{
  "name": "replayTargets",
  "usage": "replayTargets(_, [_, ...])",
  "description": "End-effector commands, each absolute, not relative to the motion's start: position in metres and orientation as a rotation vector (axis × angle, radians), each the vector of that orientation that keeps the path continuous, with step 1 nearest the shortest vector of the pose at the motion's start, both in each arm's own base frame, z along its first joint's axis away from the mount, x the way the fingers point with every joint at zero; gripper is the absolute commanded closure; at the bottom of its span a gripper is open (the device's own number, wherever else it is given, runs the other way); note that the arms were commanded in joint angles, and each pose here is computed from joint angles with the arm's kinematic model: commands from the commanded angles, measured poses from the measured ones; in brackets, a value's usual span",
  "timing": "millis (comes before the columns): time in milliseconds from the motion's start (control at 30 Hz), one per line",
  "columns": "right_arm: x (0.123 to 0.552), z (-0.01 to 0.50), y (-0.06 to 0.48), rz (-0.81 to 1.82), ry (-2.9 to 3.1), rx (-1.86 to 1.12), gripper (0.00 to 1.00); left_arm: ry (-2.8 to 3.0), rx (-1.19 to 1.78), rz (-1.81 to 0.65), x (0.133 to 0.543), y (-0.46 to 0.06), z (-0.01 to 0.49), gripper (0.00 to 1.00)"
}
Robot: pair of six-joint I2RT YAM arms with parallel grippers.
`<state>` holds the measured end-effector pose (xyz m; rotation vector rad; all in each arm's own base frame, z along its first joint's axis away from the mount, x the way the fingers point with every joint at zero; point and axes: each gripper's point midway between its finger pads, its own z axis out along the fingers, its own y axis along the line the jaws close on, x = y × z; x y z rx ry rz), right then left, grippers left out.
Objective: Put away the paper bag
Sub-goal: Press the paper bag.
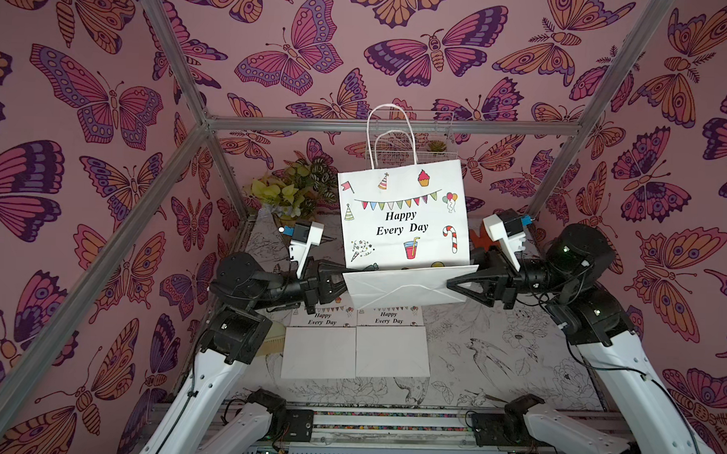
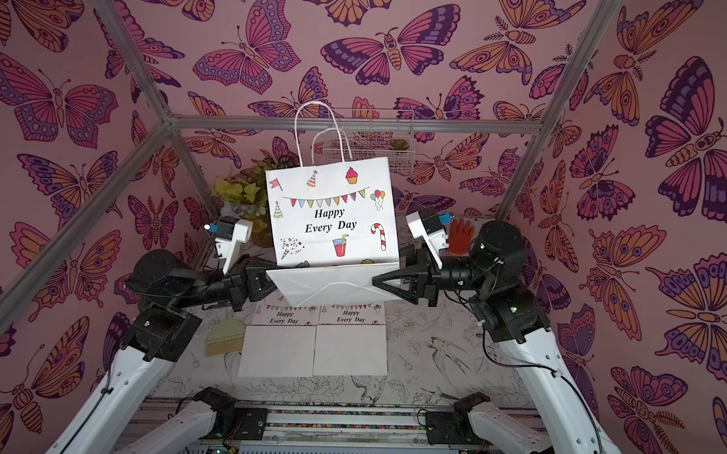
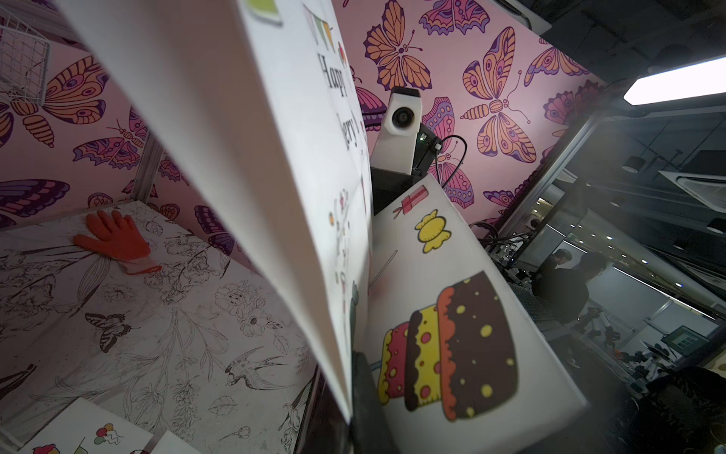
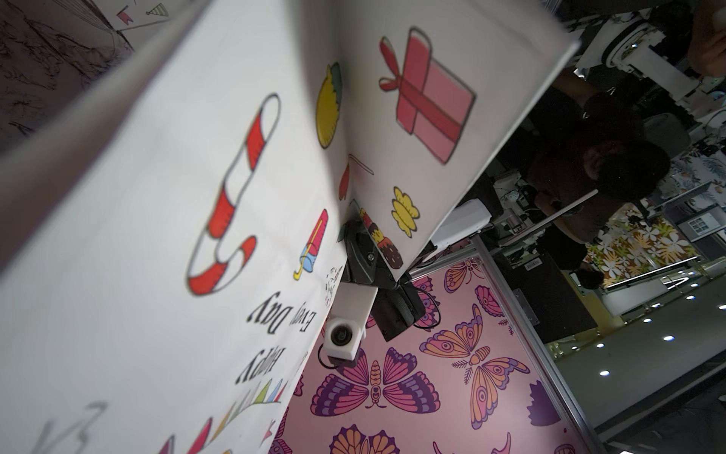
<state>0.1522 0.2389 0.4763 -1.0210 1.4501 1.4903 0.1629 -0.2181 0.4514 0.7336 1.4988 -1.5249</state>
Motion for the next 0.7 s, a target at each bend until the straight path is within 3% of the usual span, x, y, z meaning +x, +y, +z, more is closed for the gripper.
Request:
replayTargets(0, [0.153, 0.495, 0.238, 1.449, 1.386, -0.995, 0.67, 1.457, 0.781, -1.530, 0.154, -0.217, 0.458, 1.00])
replayTargets(100, [0.154, 0.496, 0.239, 1.462, 1.381, -0.993, 0.77, 1.454, 0.784, -1.531, 0.154, -0.218, 0.458, 0.97])
replayTargets(167, [0.155, 0.495, 0.240, 1.465, 1.386, -0.993, 0.87, 1.450, 0.782, -1.527, 0.155, -0.218, 0.458, 0.86])
replayTargets(267, [0.156, 0.493, 0.240, 1.462, 1.391, -0.995, 0.99, 1.388, 0.784, -1.480, 0.150, -0.213, 0.465, 0.53])
replayTargets(333, [0.154, 0.491, 0.239, 1.448, 1.400, -1.004, 1.00, 1.320, 0.791, -1.445, 0.142, -0.209, 0.473, 0.32])
replayTargets(400, [0.153, 0.489, 0.238, 1.432, 1.405, -1.008, 1.00, 1.262, 0.821, -1.436, 0.130, -0.205, 0.480, 0.19])
replayTargets(500, [0.152, 0.492, 0.237, 1.428, 1.396, -1.003, 1.00, 1.203, 0.891, -1.460, 0.114, -0.205, 0.483, 0.11])
replayTargets(667, [0.152, 0.496, 0.239, 1.460, 1.377, -1.001, 1.00, 1.219, 0.977, -1.512, 0.107, -0.212, 0.473, 0.10])
